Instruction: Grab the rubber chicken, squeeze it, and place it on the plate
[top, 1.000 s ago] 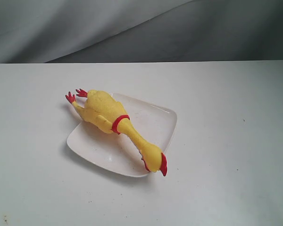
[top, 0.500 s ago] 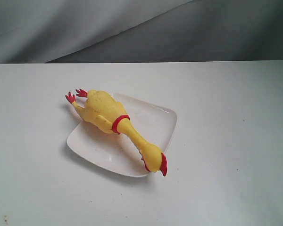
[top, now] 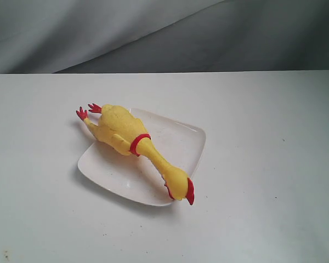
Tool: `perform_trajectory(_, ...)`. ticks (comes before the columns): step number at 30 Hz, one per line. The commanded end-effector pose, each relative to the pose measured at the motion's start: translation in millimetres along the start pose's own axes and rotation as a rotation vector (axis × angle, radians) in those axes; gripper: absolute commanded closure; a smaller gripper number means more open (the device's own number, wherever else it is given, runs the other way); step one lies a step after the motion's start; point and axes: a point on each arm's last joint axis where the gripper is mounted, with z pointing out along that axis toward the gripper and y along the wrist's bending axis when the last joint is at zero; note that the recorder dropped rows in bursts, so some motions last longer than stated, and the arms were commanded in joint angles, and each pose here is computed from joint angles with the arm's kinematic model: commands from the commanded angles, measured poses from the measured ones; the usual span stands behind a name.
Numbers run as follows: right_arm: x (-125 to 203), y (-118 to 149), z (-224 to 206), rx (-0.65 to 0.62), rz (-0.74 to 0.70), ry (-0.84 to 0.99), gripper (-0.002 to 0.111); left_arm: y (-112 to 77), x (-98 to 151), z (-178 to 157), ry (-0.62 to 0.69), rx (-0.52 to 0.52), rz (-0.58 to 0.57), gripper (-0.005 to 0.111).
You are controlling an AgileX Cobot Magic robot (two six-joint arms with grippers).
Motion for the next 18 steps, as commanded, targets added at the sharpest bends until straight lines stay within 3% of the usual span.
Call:
perform_trajectory(1,1.0,-0.6,0.2,0.009,-0.006,-0.001,0.108,1.1,17.0,3.6,0.030,-0.004,-0.007,0.107)
perform_trajectory(7,1.0,-0.6,0.2,0.009,-0.006,-0.001,0.108,1.3,24.6,3.0,0.114,-0.007,-0.010,0.107)
perform_trajectory(18,1.0,-0.6,0.2,0.009,-0.006,-0.001,0.108,1.3,24.4,3.1,0.112,-0.007,-0.010,0.107)
